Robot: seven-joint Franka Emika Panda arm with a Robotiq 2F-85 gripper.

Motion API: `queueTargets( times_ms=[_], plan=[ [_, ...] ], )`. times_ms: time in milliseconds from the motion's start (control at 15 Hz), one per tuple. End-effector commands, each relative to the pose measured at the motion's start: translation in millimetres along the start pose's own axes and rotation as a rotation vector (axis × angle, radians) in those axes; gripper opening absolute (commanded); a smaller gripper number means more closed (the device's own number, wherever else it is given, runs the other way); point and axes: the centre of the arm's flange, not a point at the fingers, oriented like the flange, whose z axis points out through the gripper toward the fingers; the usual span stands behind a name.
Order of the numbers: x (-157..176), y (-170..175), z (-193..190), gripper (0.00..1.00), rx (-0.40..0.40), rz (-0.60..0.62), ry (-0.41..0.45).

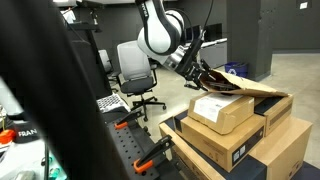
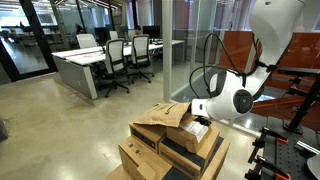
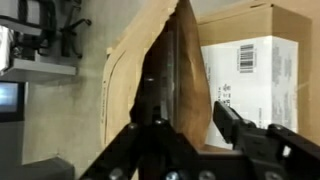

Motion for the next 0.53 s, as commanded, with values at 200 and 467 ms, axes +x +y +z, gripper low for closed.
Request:
queueTargets(
  times_ms=[200, 467],
  plan=[
    [2.5, -5.8, 3.2, 0.4, -0.008, 0.01, 0.003],
    [2.5, -6.8, 3.9, 0.57, -0.006, 0.014, 0.002]
  ],
)
